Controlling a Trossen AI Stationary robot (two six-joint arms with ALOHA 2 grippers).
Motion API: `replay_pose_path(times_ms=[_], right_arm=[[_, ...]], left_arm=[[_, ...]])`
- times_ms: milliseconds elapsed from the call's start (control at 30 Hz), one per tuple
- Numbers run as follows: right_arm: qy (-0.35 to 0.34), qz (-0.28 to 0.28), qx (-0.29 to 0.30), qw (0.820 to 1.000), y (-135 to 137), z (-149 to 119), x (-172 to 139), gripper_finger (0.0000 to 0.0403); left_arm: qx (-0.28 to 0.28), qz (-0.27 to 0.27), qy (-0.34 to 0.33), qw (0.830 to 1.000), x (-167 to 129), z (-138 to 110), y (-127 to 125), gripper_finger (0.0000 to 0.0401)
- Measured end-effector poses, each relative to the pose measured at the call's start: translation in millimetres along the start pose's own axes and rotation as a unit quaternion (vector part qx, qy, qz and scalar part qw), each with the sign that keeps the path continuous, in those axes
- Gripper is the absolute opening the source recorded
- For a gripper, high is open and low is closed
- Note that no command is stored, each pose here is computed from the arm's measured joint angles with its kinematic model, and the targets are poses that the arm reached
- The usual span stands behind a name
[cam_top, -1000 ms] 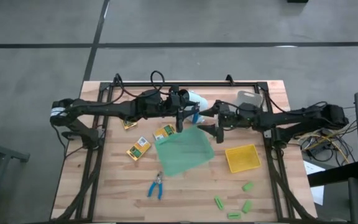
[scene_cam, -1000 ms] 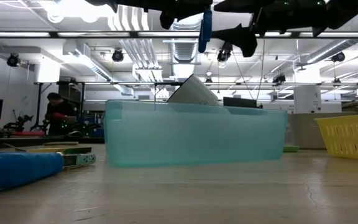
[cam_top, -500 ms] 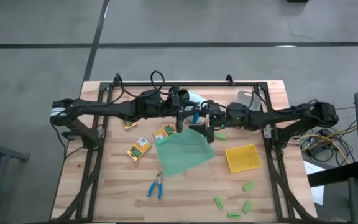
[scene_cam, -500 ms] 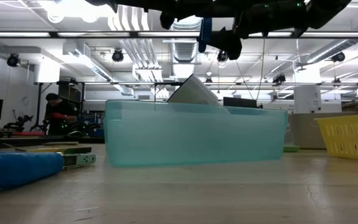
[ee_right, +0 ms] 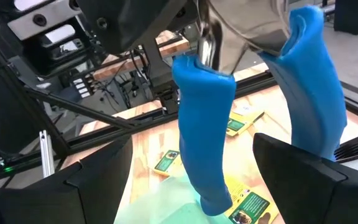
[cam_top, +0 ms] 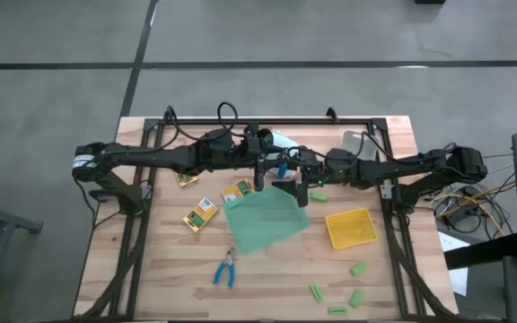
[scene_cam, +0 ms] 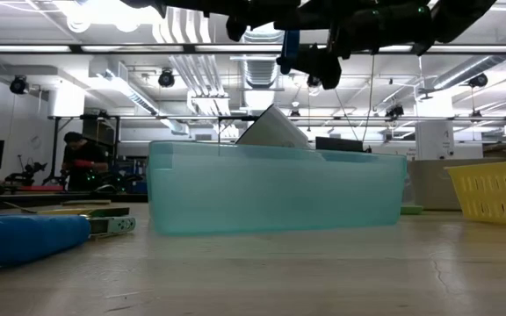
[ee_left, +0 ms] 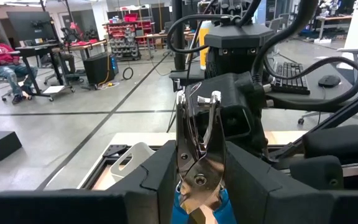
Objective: Pick & Place School Supplies
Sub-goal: Put the blue plier into the gray bin
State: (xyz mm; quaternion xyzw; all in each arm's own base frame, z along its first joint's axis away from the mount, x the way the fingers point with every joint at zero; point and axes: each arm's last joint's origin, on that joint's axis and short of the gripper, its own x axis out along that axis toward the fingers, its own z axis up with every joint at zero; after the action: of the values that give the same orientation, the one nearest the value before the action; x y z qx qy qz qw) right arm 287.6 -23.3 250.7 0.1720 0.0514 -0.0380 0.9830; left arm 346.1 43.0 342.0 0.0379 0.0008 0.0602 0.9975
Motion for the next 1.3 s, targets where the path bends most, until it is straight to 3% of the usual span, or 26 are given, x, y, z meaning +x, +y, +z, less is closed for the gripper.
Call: replay_pose_path(times_ms=[533,1100,1300], right_arm=[[-0.003,0.0,-0.002,1.0,0.4,1.2,-0.9,0.0313],[-0.003,0.0,0.007,1.0,0.4,1.3,-1.2,0.0164],[-0.003,0.0,-0.031,1.0,0.4,1.3,-1.2,0.0106]], left_arm=[[0.003,0.0,0.0,1.0,0.0,0.0,0.1,0.012],[0.004,0.0,0.0,1.0,0.0,0.0,0.3,0.012],[0.004,-0.001,0.0,1.0,0.0,0.0,0.1,0.012]])
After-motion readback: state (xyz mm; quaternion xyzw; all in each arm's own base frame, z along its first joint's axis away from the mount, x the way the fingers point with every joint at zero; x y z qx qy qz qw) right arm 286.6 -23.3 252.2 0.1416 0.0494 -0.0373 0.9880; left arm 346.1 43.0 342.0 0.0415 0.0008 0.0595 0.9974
